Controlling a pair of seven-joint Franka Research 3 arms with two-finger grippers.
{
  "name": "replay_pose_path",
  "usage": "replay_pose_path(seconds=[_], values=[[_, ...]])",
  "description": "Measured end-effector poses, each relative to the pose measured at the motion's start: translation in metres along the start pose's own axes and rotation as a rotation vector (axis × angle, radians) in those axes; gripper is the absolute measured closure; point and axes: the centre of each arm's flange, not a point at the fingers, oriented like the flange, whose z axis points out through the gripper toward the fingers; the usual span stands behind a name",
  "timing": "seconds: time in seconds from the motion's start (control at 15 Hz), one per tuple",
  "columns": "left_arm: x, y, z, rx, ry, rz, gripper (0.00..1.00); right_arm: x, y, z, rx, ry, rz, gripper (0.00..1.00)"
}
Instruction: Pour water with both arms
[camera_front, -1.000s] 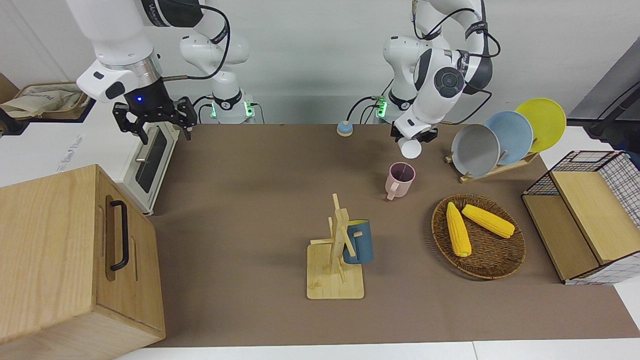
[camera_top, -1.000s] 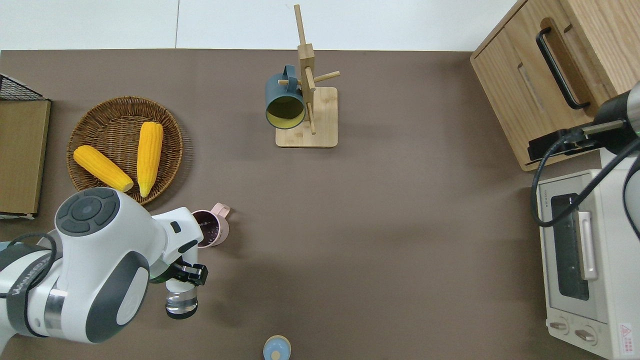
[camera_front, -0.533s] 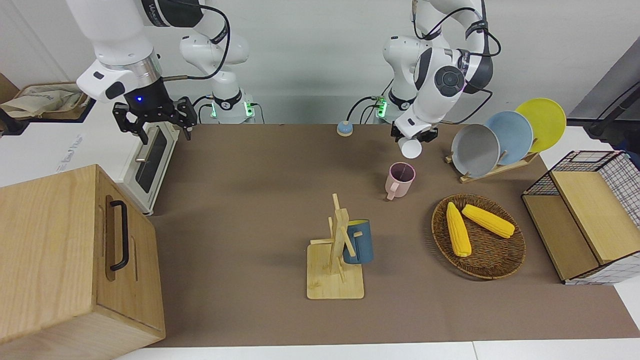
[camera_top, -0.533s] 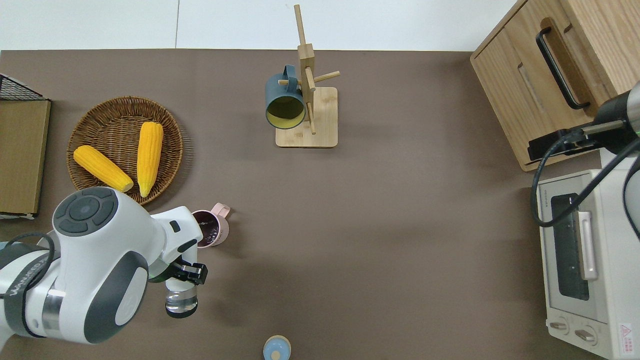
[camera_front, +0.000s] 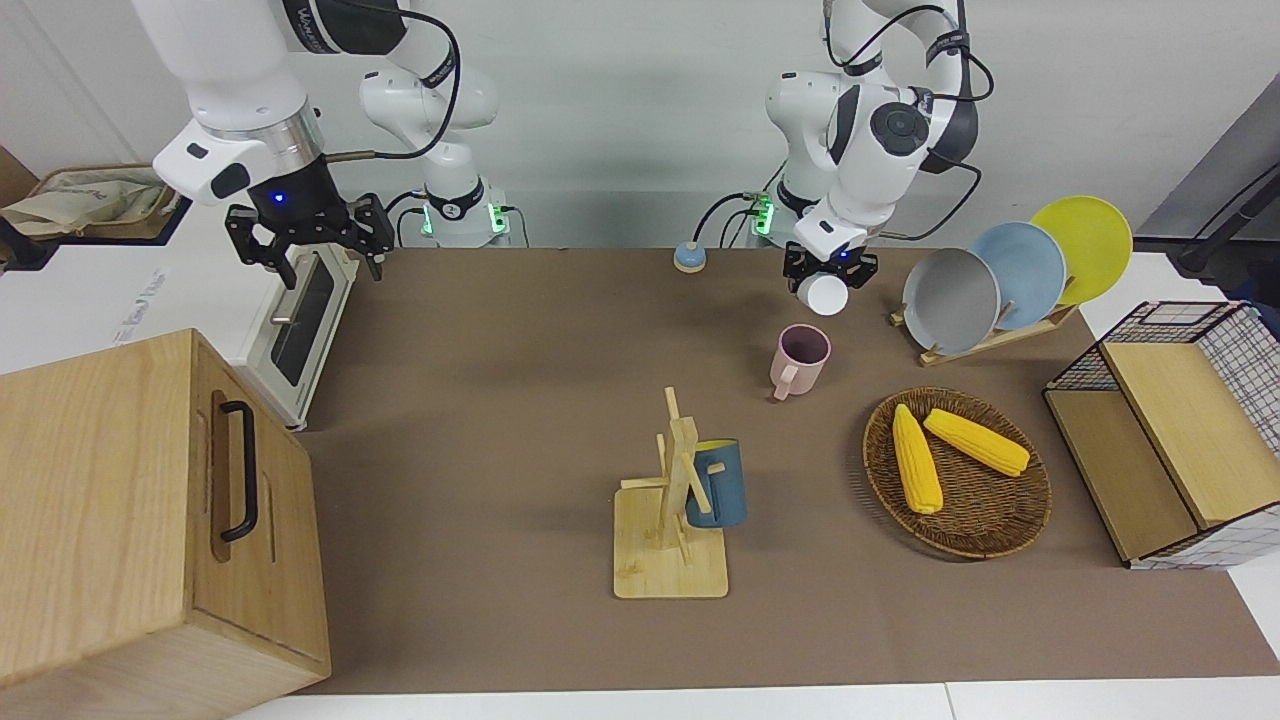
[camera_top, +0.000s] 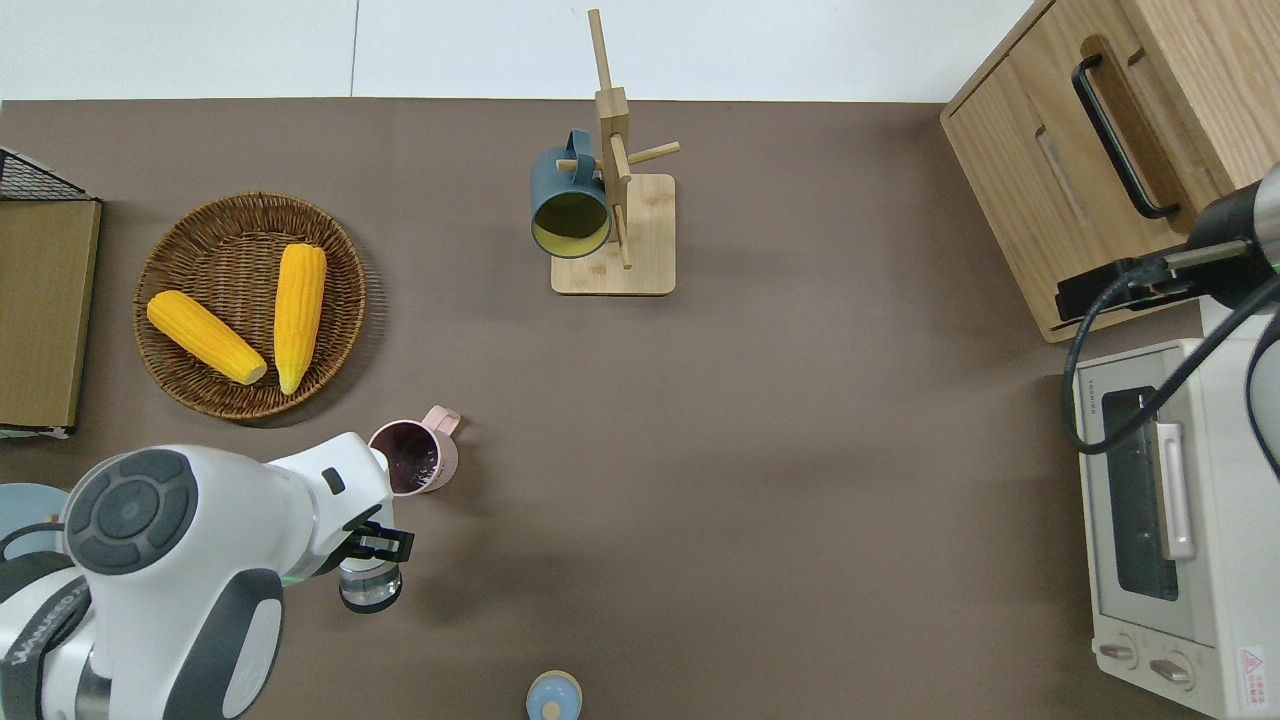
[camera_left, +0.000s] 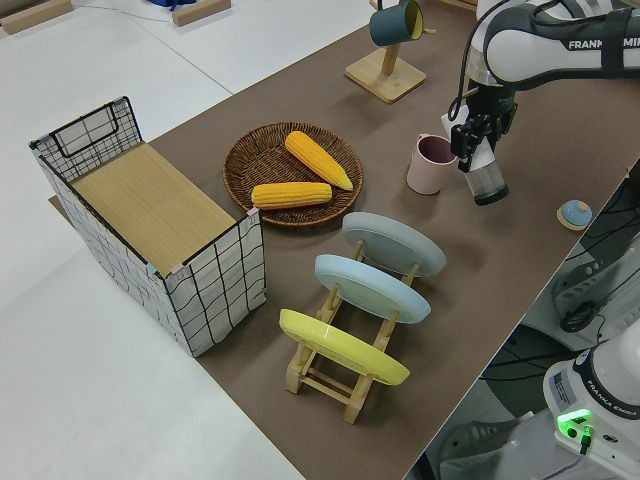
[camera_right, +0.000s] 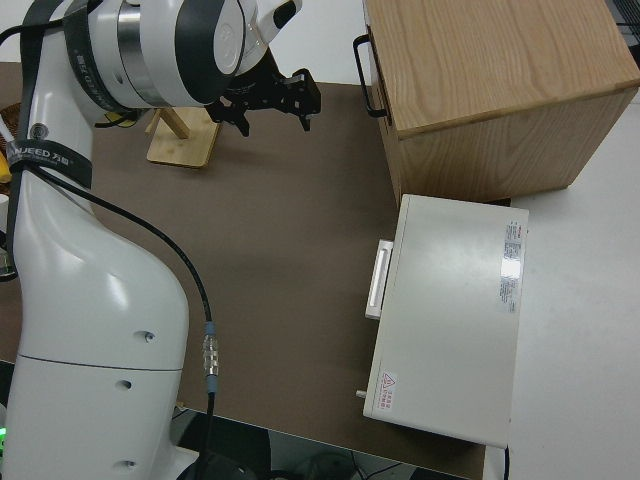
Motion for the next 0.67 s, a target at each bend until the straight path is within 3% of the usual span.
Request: replay_pose_path(seconds=[0.4, 0.67], values=[[-0.018, -0.003, 0.0, 0.001, 0.049, -0.007, 0.37, 0.0, 0.0, 0.0, 0.0, 0.0, 0.0, 0.01], [-0.022, -0.015, 0.0, -0.001, 0.127, -0.037, 0.37, 0.0, 0.0, 0.0, 0.0, 0.0, 0.0, 0.01]])
